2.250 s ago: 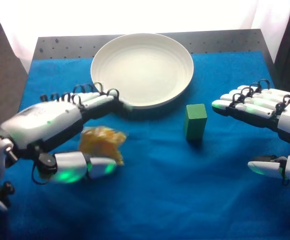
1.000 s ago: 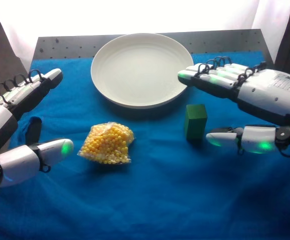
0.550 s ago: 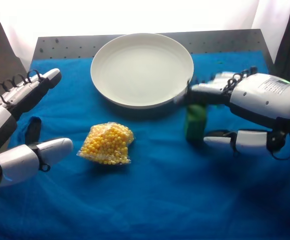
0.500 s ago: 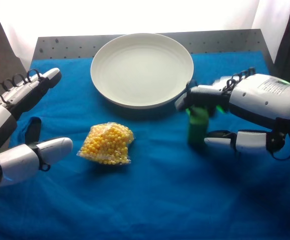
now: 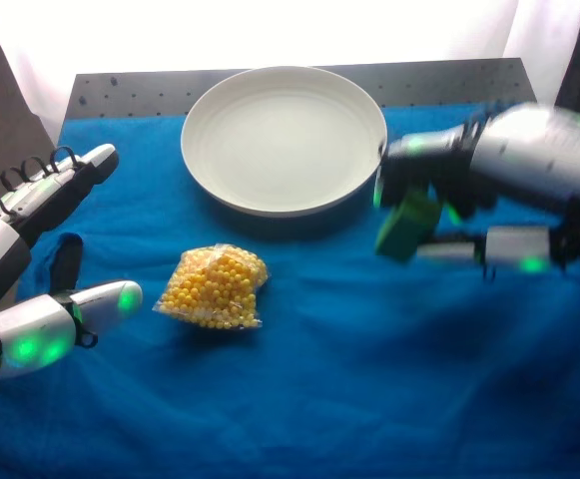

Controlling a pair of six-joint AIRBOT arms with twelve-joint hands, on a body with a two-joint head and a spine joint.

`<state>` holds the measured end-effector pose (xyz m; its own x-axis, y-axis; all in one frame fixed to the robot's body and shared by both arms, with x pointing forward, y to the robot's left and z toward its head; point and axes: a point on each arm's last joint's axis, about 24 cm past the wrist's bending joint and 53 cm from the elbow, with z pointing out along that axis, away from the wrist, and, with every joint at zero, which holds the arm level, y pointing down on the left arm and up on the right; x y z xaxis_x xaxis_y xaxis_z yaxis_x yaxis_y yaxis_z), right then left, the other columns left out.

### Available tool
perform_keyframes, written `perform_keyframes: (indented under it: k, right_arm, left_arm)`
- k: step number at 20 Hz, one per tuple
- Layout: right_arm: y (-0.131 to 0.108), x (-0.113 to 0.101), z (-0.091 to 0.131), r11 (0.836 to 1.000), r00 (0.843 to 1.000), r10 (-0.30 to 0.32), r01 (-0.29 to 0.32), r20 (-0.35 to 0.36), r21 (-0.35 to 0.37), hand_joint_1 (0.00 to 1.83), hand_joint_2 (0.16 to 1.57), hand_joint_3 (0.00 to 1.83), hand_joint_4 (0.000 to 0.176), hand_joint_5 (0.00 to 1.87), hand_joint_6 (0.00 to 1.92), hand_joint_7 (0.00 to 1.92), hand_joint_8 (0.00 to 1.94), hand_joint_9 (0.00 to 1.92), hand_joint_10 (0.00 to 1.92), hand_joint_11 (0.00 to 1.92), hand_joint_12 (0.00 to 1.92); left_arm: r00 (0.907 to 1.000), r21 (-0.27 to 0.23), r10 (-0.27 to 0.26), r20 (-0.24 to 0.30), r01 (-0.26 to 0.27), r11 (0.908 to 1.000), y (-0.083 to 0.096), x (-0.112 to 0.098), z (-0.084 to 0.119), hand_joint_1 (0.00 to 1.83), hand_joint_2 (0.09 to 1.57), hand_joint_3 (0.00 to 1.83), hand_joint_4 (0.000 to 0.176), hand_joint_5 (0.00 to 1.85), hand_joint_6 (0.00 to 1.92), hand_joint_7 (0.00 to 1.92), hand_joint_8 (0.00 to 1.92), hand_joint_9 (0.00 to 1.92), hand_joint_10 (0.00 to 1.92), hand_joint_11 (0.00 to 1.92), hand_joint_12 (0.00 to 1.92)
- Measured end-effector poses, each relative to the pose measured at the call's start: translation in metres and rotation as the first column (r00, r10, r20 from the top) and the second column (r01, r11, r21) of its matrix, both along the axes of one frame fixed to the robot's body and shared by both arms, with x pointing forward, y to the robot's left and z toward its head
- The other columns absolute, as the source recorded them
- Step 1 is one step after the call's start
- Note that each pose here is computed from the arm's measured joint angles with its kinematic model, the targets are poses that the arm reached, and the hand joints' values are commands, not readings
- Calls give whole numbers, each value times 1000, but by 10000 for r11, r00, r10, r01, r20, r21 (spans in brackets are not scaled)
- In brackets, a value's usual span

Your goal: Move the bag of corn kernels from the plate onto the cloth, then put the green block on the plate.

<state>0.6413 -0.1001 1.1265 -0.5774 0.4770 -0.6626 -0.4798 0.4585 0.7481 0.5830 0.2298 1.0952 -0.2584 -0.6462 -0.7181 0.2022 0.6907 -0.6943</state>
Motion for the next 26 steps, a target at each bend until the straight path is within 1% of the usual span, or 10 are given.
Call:
perform_keyframes:
  k: [6, 9, 14, 16, 18, 20, 22, 24, 25, 26]
  right_arm:
    - [10, 23, 43, 9999, 9933, 96, -110, 1155, 120, 1208, 1235, 0, 0, 666, 1302, 875, 1395, 971, 1381, 918, 1662]
    - [34, 42, 57, 9998, 9874, 204, -190, 1569, -102, 1322, 1245, 2, 0, 619, 1382, 720, 1414, 795, 1532, 743, 1729]
    - [77, 74, 18, 9865, 9928, 278, -84, 1168, -1634, 1336, 1243, 0, 0, 686, 1284, 746, 1396, 674, 1597, 489, 1707]
    - [82, 89, 1, 9773, 9962, -40, 222, 865, -2107, 1220, 1230, 0, 0, 694, 1290, 835, 1354, 800, 1309, 696, 1584]
    - [86, 100, -18, 9655, 9981, -313, 439, 527, -2566, 1341, 1222, 2, 0, 649, 1356, 758, 1311, 810, 1431, 718, 1462]
    - [87, 106, -30, 9593, 9982, -560, 594, 201, -2760, 1339, 1232, 1, 0, 670, 1421, 726, 1311, 764, 1466, 621, 1521]
    - [88, 108, -31, 9576, 9979, -635, 646, 129, -2808, 1335, 1243, 3, 0, 640, 1447, 710, 1357, 741, 1494, 587, 1582]
    - [87, 108, -32, 9569, 9977, -666, 666, 97, -2825, 1296, 1252, 0, 0, 360, 647, 697, 1446, 724, 1359, 749, 1752]
    - [87, 108, -33, 9567, 9978, -662, 658, 80, -2837, 1117, 1200, 0, 0, 230, 411, 385, 810, 366, 1155, 307, 1772]
    - [87, 106, -34, 9530, 9981, -609, 615, 115, -2966, 1025, 1155, 0, 17, 53, 149, 121, 270, 72, 520, 61, 1239]
  left_arm:
    - [9999, -63, 28, -103, -28, 10000, -1, -1, -4, 486, 1176, 1, 176, 47, 8, 0, 0, 0, 0, 9, 4]
    - [9999, -122, -39, -158, 37, 9999, -3, -2, -6, 511, 1183, 2, 176, 55, 8, 0, 0, 0, 0, 1, 0]
    - [9998, -178, 56, -169, -59, 9998, 0, 1, -8, 544, 1204, 5, 163, 45, 3, 0, 0, 0, 0, 0, 0]
    - [9998, -245, 50, -204, -55, 9997, -1, 1, -9, 552, 1192, 0, 172, 60, 8, 0, 0, 0, 0, 0, 0]
    - [9998, -234, -13, -181, 9, 9997, -1, 2, -9, 533, 1192, 0, 163, 60, 5, 0, 0, 0, 0, 1, 1]
    - [9998, -269, -18, -212, 12, 9996, -2, 2, -10, 553, 1206, 5, 174, 61, 4, 0, 0, 0, 0, 0, 0]
    - [9998, -296, -22, -208, 16, 9996, -2, 2, -10, 554, 1206, 3, 157, 69, 7, 0, 0, 0, 0, 0, 0]
    - [9998, -301, -14, -212, 8, 9995, -2, 2, -10, 540, 1206, 3, 157, 72, 6, 0, 0, 0, 0, 0, 0]
    - [9998, -293, -18, -208, 12, 9996, -2, 2, -10, 547, 1202, 1, 155, 71, 5, 0, 0, 0, 0, 0, 0]
    - [9998, -298, -11, -211, 5, 9996, -1, 2, -10, 554, 1198, 0, 158, 76, 6, 0, 0, 0, 0, 0, 0]
